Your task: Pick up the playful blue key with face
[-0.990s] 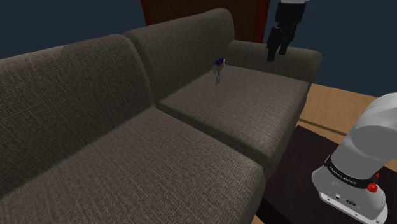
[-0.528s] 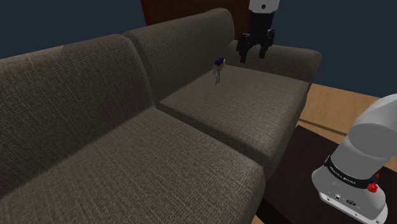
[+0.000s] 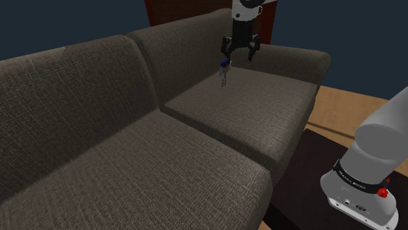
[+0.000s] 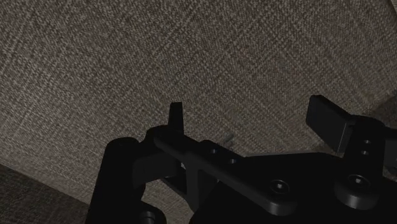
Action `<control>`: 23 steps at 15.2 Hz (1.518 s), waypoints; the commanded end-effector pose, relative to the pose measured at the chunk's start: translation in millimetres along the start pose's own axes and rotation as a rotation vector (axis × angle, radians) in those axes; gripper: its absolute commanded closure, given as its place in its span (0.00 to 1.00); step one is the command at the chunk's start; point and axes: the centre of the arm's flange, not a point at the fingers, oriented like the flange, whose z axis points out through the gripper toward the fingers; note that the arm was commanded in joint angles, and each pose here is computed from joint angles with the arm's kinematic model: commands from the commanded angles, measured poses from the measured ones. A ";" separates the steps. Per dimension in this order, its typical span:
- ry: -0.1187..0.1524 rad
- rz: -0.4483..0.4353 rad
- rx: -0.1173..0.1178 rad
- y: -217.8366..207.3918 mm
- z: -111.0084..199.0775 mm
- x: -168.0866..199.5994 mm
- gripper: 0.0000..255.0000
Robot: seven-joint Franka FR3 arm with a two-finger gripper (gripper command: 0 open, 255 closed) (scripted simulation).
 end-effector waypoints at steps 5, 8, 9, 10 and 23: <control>0.020 0.273 -0.029 -22.3 30.7 71.5 0.00; 0.029 0.406 -0.044 -24.4 43.2 108.4 0.00; 0.033 0.451 -0.048 -24.0 47.3 120.8 0.00; 0.036 0.495 -0.053 -23.0 51.3 133.1 0.00; 0.057 0.789 -0.086 -2.0 108.5 209.9 0.00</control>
